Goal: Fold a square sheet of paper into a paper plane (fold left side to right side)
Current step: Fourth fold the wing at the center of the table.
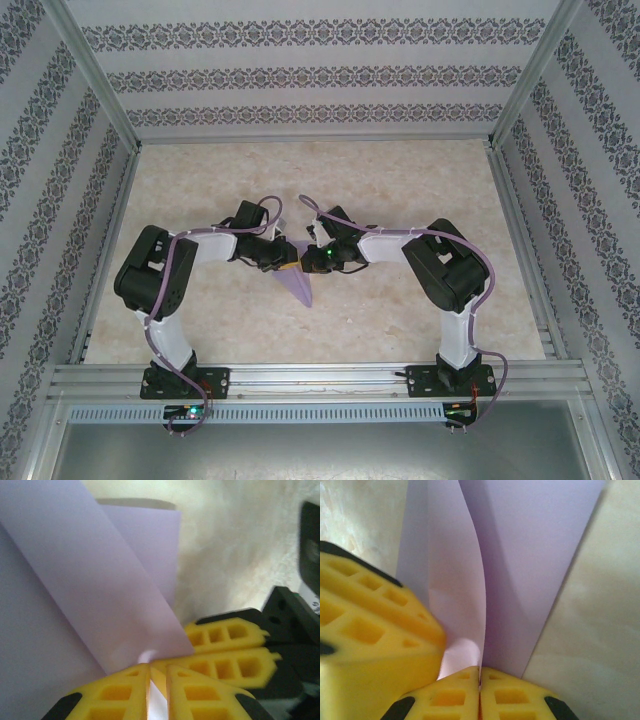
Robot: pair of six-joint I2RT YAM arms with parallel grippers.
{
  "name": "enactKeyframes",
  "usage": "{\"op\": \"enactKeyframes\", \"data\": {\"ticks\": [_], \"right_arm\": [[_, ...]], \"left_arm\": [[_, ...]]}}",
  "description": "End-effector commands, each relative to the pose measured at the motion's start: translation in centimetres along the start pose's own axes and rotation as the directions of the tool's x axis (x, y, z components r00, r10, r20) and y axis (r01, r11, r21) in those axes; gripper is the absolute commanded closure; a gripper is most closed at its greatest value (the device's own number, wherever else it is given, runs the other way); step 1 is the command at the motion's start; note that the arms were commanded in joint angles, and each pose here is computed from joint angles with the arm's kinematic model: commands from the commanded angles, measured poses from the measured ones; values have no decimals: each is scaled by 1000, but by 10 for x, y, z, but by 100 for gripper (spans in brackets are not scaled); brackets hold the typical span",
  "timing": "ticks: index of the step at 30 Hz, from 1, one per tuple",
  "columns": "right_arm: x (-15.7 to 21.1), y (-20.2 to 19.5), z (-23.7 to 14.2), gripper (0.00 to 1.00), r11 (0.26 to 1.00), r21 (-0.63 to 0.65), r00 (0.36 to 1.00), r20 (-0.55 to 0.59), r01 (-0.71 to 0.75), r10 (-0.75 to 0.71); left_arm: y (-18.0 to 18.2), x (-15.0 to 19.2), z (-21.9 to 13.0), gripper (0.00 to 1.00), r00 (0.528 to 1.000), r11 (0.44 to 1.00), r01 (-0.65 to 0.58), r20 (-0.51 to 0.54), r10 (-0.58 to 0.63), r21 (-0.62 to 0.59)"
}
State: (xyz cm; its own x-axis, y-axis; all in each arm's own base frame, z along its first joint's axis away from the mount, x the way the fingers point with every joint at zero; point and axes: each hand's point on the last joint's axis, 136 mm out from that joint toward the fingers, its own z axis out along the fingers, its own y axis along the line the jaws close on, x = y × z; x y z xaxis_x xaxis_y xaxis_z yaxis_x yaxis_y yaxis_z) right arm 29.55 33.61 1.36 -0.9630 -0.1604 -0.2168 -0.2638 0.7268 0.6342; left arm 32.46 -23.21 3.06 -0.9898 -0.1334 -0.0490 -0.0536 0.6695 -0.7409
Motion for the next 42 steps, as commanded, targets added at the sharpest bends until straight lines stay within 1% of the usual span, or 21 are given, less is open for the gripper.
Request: {"op": "enactKeyframes", "data": {"ticks": [1,7,14,19,28,37,41,42], "right_arm": [[41,-42,19,92,989,140,990,-120,-54,71],[41,-42,18,92,988,143,990,-121,-53,70],[37,-38,14,91,990,132,992,-112,-47,62],[22,-25,0,90,996,87,996,-75,-37,43],[-1,13,-18,81,998,-54,1000,-15,-12,11],[-17,20,-48,72,997,-77,998,61,2,2],[-13,25,-62,72,996,-87,997,77,4,2],[-10,27,-65,74,996,-94,997,78,2,5]], "left_arm": [[12,0,8,84,1000,998,-16,-1,16,-58],[25,3,7,85,1000,993,-15,-9,14,-115],[32,7,6,85,1000,990,-14,-16,12,-142],[38,12,6,86,1000,986,-13,-26,8,-165],[45,15,8,86,1000,984,-3,-28,-2,-180],[48,14,8,87,1000,983,2,-25,-7,-185],[47,14,8,87,1000,983,3,-23,-8,-184],[47,14,8,87,1000,983,3,-20,-7,-184]]}}
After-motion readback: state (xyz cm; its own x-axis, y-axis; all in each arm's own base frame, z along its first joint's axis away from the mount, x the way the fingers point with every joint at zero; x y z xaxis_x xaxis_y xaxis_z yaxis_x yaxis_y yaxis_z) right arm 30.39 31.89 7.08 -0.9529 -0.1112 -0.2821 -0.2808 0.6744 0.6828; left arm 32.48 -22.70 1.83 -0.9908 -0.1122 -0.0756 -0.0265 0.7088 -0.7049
